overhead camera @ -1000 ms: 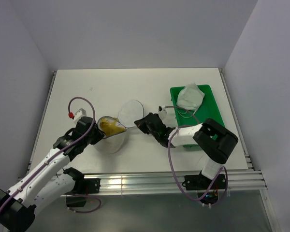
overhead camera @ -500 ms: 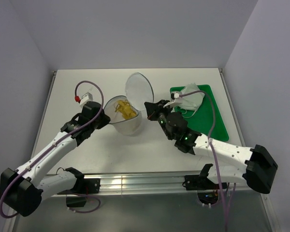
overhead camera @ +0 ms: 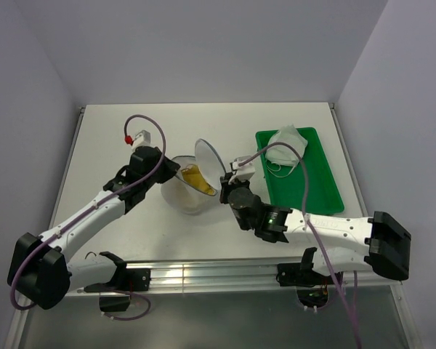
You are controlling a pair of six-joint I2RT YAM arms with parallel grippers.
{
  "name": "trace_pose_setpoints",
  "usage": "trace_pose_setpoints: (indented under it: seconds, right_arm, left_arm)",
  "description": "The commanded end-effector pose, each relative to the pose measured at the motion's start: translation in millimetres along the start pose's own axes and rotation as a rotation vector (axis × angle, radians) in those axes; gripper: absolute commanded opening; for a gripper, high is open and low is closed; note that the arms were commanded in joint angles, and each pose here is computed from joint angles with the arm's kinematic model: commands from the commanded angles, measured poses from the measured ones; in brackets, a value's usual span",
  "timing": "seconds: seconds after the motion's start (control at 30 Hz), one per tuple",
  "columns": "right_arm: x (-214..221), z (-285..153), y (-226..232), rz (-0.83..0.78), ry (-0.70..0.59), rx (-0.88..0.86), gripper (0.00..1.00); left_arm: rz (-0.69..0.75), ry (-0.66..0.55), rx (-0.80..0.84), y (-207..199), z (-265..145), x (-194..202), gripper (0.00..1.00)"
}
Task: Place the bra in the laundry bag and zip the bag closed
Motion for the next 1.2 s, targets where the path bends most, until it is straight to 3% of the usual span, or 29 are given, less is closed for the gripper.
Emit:
trace_pose_setpoints:
  seconds: [0.0,0.2,0.37,0.47,0.57,0.7,1.07,1.17]
  right_arm:
    - [5.7,-0.9,-13.3,-0.067,0.034,0.218,0.0]
    - [13.5,-1.6,-9.8,-0.125,0.046,0.474,0.0]
    - [-0.8,-3.9,-9.1,-0.063,-0.021,0.587,0.0]
    - [-16.3,-5.0,-10.4,-0.108,-0.055,0.634,0.0]
    - [-29.6,-8.1,-7.7,-0.227,-0.065,0.64,0.0]
    - [-5.7,-1.4,24.7,-0.371,-0.079,0.582,0.0]
    - [3.9,-12.0,53.7,-0.4,-0.05,0.515,0.0]
    - [-0.2,-11.1,58.7,-0.417,-0.028,0.514,0.09]
  left_arm:
    - [0.013,0.031,0.115,-14.0,0.8,5.9,0.0]
    - [0.017,0.083,0.092,2.3,-5.8,25.1,0.0]
    - [-0.002,0.113,0.061,19.7,-14.1,38.0,0.0]
    - [-0.01,0.123,0.084,22.9,-20.3,42.0,0.0]
    - [-0.001,0.124,0.127,19.5,-22.0,42.6,0.0]
    - [0.003,0.136,0.152,15.0,-18.7,44.4,0.0]
    - [0.005,0.156,0.193,9.8,-19.4,46.8,0.0]
    - [0.005,0.17,0.199,10.4,-20.6,49.2,0.0]
Point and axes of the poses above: each gripper's point midway between its finger pads, its own z axis out along the fingers, its own y axis along the line the jaws close on, x = y × z, the point moved 5 cm from there along -z, back along the fingers, and after that the axes turned 15 degrees about -z, right-handed, at the moved point
